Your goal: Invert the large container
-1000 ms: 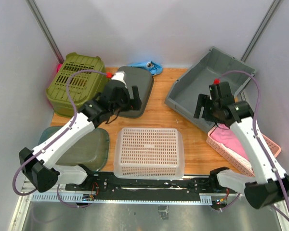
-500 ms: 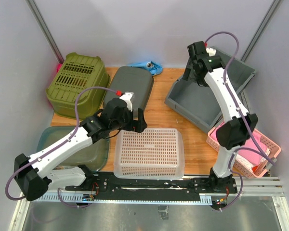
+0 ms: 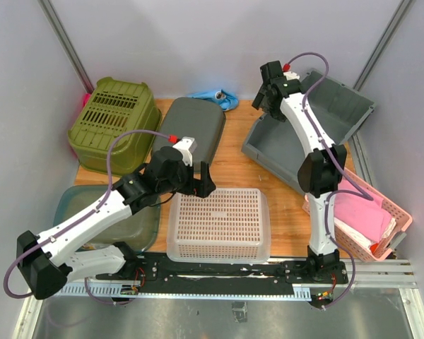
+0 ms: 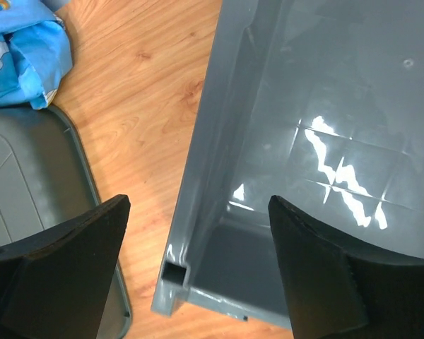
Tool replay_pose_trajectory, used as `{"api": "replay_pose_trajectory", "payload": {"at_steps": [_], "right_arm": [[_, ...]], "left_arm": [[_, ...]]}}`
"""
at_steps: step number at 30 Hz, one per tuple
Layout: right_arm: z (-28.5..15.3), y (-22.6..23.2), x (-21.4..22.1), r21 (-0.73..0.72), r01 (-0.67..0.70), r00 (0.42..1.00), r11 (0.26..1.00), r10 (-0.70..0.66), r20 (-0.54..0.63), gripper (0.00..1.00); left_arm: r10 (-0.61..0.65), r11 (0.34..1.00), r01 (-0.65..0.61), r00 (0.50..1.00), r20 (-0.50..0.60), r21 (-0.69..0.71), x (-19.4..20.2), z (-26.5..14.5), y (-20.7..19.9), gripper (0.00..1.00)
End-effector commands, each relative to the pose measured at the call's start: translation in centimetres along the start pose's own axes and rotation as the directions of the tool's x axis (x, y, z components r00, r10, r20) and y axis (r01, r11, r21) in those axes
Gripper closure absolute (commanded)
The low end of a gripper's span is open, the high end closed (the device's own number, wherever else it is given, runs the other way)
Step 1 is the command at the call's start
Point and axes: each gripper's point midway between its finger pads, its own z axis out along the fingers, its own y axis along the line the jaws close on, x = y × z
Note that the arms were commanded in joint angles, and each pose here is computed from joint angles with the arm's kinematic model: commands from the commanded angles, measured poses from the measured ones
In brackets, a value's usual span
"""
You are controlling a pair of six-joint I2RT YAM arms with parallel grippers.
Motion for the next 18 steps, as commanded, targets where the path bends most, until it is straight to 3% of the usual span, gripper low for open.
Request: {"api": "replay_pose_trajectory", "payload": {"at_steps": [1, 5, 7, 12, 18], "right_arm": [[2.3, 0.7, -0.8, -0.015, -0.109, 0.994, 0.994, 0.109, 0.027, 0.22], [3.6, 0.5, 0.0, -0.028, -0.114, 0.994, 0.993, 0.113, -0.006, 0.53], [3.6, 0.5, 0.3, -0.039, -0.124, 0.992, 0.991, 0.124, -0.023, 0.6], [2.5, 0.7, 0.5, -0.068, -0.143, 0.989, 0.987, 0.14, -0.04, 0.99], [-0.9, 1.7, -0.2, -0.148, -0.182, 0.983, 0.972, 0.179, -0.038, 0.99]], "left_arm": [[0.028, 0.999, -0.028, 1.0, 0.013, 0.034, -0.2, -0.8, -0.6, 0.01], [0.022, 0.999, -0.023, 1.0, 0.016, 0.041, -0.2, -1.0, -0.7, 0.01], [0.023, 0.999, -0.023, 1.0, 0.013, 0.039, 0.0, -1.0, -0.6, 0.01], [0.031, 0.999, -0.031, 0.999, -0.017, 0.029, 0.5, -0.9, -0.4, 0.01], [0.035, 0.999, -0.035, 0.999, -0.015, 0.008, 0.3, -1.2, -0.1, 0.01]]}}
